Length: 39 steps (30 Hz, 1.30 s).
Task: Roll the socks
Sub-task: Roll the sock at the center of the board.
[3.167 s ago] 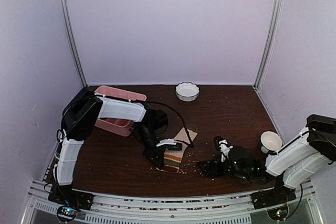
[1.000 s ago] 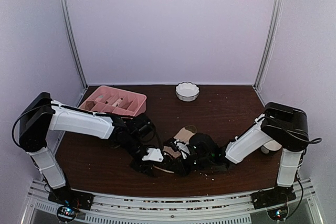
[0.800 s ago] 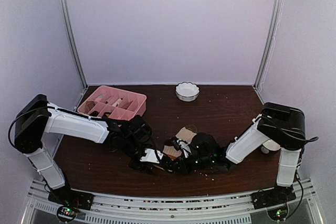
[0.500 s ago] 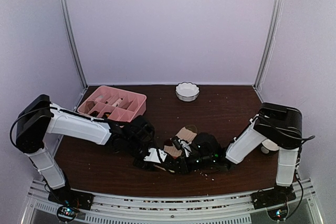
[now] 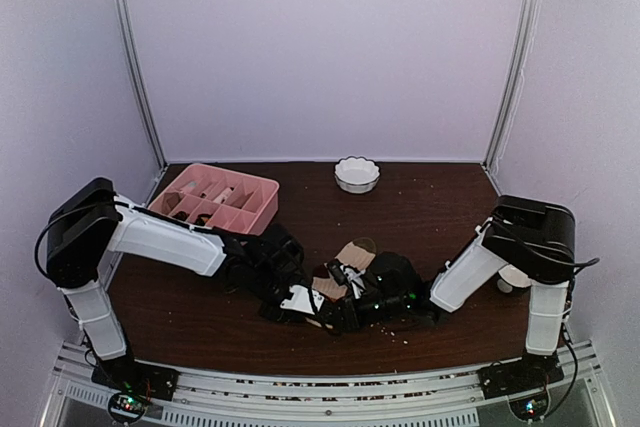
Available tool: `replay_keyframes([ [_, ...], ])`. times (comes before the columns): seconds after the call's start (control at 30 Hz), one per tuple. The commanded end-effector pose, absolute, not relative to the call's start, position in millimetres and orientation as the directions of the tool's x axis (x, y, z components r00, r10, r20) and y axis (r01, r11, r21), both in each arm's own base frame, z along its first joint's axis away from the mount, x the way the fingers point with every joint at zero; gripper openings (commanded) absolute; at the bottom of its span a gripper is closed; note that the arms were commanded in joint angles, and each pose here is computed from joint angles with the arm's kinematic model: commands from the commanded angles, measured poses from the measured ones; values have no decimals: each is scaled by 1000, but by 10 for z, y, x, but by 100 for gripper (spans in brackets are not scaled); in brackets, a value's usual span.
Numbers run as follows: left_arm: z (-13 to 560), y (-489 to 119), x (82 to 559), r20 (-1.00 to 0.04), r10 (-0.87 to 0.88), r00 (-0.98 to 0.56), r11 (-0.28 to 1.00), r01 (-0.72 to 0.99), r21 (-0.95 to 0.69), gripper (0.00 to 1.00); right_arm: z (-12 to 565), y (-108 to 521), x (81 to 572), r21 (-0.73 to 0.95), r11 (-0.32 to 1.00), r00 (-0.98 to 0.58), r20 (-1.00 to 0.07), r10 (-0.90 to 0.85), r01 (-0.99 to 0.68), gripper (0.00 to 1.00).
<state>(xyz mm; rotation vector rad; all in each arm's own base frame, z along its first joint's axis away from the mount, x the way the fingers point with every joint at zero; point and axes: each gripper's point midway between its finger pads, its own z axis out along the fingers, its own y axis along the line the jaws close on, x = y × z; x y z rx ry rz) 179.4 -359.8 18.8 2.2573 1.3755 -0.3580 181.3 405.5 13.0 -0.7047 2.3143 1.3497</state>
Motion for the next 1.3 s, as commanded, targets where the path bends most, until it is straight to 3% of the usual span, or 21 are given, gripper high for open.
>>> replay_keyframes([
  [0.0,74,-3605,1860,-408,799,441,-388,897,211,23,-865,3249,1525,574,709,-913,-256,-319,-409,2],
  [0.07,75,-3606,1862,-397,808,436,-399,900,176,20,-802,3284,1544,585,695,-909,-275,-314,-418,6],
  [0.17,88,-3564,1846,-390,836,385,-394,917,61,0,-726,3287,1576,583,686,-900,-310,-308,-436,16],
  [0.3,146,-3467,1747,-418,869,264,-351,925,-144,0,-533,3231,1706,547,689,-868,-420,-266,-475,49],
  [0.4,113,-3395,1652,-400,887,233,-343,910,-231,0,-443,3114,1840,477,737,-846,-476,-242,-479,64],
  [0.43,99,-3379,1633,-392,892,225,-338,908,-249,0,-420,3063,1873,450,754,-837,-492,-239,-480,92],
  [0.47,86,-3366,1620,-385,896,219,-334,906,-261,0,-379,3028,1911,429,764,-825,-516,-232,-483,100],
  [0.73,97,-3331,1572,-348,912,218,-327,899,-293,0,295,2425,2291,205,894,-620,-778,-97,-398,100],
  [0.8,88,-3336,1542,-337,911,237,-340,894,-291,0,451,2309,2343,240,911,-590,-808,-4,-336,100],
  [0.93,70,-3364,1501,-318,918,238,-341,882,-326,0,737,2365,2258,382,826,-519,-845,131,-414,100],
  [1.1,11,-3389,1440,-283,941,187,-299,850,-434,0,572,2582,2029,95,832,-459,-865,-203,-546,100],
  [1.27,91,-3481,1509,-274,960,64,-212,804,-556,0,600,2809,1633,8,726,-318,-902,-292,-688,84],
])
